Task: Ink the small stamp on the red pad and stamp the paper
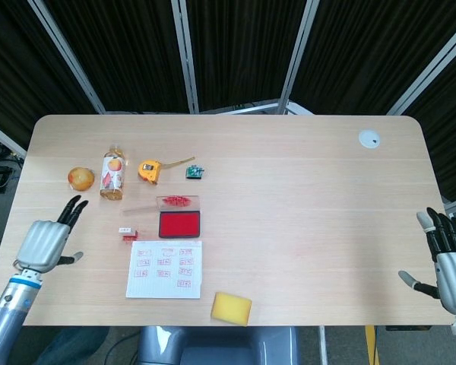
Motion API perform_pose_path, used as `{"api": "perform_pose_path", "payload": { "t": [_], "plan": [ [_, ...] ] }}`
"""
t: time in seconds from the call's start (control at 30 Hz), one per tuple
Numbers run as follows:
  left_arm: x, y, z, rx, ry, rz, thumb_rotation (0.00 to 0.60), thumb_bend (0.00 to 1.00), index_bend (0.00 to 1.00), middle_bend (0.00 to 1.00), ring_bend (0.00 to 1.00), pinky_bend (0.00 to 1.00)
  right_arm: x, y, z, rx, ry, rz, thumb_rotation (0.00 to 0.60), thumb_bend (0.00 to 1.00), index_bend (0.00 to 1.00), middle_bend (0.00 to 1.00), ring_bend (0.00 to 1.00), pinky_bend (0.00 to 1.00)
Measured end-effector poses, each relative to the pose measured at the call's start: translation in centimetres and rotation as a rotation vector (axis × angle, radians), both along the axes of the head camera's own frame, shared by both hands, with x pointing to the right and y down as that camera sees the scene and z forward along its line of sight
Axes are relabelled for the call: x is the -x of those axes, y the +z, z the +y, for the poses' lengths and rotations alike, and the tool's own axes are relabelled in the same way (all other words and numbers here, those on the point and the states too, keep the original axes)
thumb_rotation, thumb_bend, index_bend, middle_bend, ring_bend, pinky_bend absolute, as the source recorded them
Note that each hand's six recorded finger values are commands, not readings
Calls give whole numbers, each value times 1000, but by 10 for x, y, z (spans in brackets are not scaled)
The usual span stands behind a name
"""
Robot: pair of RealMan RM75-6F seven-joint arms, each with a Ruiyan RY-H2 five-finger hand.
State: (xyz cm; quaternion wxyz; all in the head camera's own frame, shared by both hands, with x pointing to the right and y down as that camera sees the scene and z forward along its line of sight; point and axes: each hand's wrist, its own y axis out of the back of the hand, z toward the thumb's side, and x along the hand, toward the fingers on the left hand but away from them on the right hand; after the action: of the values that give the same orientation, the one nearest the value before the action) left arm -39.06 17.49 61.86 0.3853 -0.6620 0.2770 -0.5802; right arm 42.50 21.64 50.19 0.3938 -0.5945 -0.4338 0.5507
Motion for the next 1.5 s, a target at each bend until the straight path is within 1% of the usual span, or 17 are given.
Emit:
{"api": "perform_pose_path", "payload": {
  "t": [0.07,0.2,0.27,0.37,0.53,0.73,0.87,1.13,1.5],
  "plan": [
    [-12,18,-5,29,-2,16,600,0,110,33,834,789,-1,2,-2,2,5,6,600,0,0,0,0,0],
    [-26,45,-11,73,-8,34,600,4,171,104,847,800,-3,6,-4,7,14,21,600,0,0,0,0,0],
    [-31,55,-12,91,-15,46,600,38,242,192,851,802,-6,8,-5,11,23,29,600,0,0,0,0,0],
    [-34,68,-14,114,-35,74,600,92,299,283,856,805,-11,11,-7,16,41,42,600,0,0,0,0,0],
    [-39,83,-18,121,-44,99,600,151,320,350,856,806,-17,13,-9,18,57,56,600,0,0,0,0,0],
    [-46,97,-16,140,-34,108,600,206,366,386,856,805,-21,15,-9,23,65,64,600,0,0,0,0,0],
    [-50,101,-15,135,-17,95,600,239,396,410,856,805,-22,14,-10,21,69,63,600,0,0,0,0,0],
    [-54,109,-11,129,-1,76,600,240,418,423,856,805,-26,16,-11,26,79,69,600,0,0,0,0,0],
    [-54,115,-12,120,-5,66,600,249,437,442,857,805,-28,18,-12,30,92,68,600,0,0,0,0,0]
  ]
}}
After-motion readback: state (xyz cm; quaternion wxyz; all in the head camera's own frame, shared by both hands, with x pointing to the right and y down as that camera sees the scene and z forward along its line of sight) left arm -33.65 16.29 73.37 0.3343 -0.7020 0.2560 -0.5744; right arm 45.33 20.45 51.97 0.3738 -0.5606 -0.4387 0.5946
